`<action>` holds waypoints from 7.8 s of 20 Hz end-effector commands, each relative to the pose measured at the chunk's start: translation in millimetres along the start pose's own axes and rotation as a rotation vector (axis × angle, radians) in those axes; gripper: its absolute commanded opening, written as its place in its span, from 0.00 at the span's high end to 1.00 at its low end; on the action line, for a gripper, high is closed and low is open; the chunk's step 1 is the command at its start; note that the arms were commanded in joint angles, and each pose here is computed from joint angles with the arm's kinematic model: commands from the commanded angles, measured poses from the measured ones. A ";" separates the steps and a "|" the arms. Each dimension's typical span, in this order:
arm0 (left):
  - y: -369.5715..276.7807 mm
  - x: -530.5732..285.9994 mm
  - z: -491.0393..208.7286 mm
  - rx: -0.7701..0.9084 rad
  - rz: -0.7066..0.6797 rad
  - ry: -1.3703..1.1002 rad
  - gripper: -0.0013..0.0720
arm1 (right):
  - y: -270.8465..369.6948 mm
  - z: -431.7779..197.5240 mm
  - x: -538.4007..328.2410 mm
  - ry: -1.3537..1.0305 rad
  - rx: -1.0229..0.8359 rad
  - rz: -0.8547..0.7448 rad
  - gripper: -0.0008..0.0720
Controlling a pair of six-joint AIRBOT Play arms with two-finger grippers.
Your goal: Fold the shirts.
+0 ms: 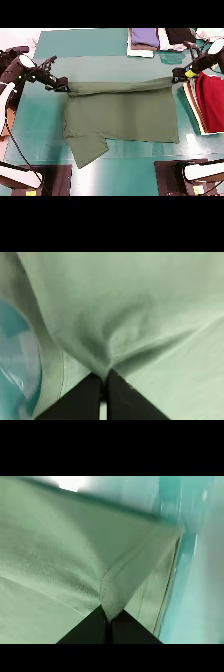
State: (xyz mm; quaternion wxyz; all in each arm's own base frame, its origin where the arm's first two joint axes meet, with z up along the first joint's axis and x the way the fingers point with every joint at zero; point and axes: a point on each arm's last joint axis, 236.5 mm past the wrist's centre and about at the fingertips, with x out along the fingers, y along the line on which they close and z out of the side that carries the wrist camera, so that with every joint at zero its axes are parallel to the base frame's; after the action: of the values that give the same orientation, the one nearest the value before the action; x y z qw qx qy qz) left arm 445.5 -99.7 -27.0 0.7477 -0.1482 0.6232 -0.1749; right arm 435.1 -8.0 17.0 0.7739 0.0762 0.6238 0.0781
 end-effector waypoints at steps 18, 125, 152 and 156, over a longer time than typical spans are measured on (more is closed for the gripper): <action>4.2 -40.3 -232.9 -0.137 0.116 0.126 0.27 | 18.5 -58.1 -65.6 -0.179 -0.003 -0.044 0.46; -271.4 163.4 -46.6 0.286 -0.225 0.005 0.95 | 168.4 20.6 -140.0 -0.305 -0.244 0.402 0.96; -149.6 -271.7 62.5 0.333 0.114 -0.651 0.95 | 465.1 -52.4 -39.7 -0.233 -0.613 0.785 0.53; -167.8 -255.8 54.1 0.409 0.104 -0.607 0.95 | 347.8 -40.1 -5.2 -0.133 -0.493 0.575 0.53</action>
State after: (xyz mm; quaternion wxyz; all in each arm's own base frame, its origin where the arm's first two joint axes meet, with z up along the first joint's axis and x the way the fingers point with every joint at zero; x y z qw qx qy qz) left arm 451.9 -126.0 280.7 0.9233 -0.0292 0.3317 -0.1913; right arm 377.0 391.2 124.4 0.7472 0.0826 0.4393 0.4919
